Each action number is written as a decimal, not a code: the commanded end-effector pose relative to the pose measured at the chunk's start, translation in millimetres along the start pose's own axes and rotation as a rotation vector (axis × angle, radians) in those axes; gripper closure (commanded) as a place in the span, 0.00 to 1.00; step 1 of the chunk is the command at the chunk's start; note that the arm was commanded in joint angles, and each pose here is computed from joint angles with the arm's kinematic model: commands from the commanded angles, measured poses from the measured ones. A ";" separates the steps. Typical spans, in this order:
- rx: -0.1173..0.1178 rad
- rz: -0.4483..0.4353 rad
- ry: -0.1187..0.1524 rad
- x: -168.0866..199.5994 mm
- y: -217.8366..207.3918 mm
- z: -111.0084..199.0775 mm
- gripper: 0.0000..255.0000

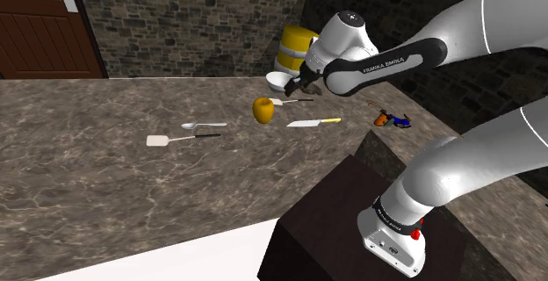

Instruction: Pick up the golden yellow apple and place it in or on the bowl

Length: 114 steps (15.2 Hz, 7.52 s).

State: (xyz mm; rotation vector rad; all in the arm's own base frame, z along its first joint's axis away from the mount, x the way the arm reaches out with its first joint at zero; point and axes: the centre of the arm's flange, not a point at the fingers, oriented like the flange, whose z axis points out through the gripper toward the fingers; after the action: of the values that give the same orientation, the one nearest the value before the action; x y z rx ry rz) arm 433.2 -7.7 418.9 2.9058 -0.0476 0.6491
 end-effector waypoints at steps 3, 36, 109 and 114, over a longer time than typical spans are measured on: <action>-0.017 0.006 0.060 10.9 -8.8 50.9 0.00; -0.077 0.026 0.222 68.5 -19.2 229.7 1.00; -0.077 0.026 0.222 289.4 299.1 206.3 1.00; -0.077 0.026 0.222 278.2 295.1 229.9 1.00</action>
State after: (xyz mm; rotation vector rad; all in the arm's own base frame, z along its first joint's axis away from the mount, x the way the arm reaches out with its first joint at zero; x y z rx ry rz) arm 761.9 -336.3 381.7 2.7460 -0.0807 0.9466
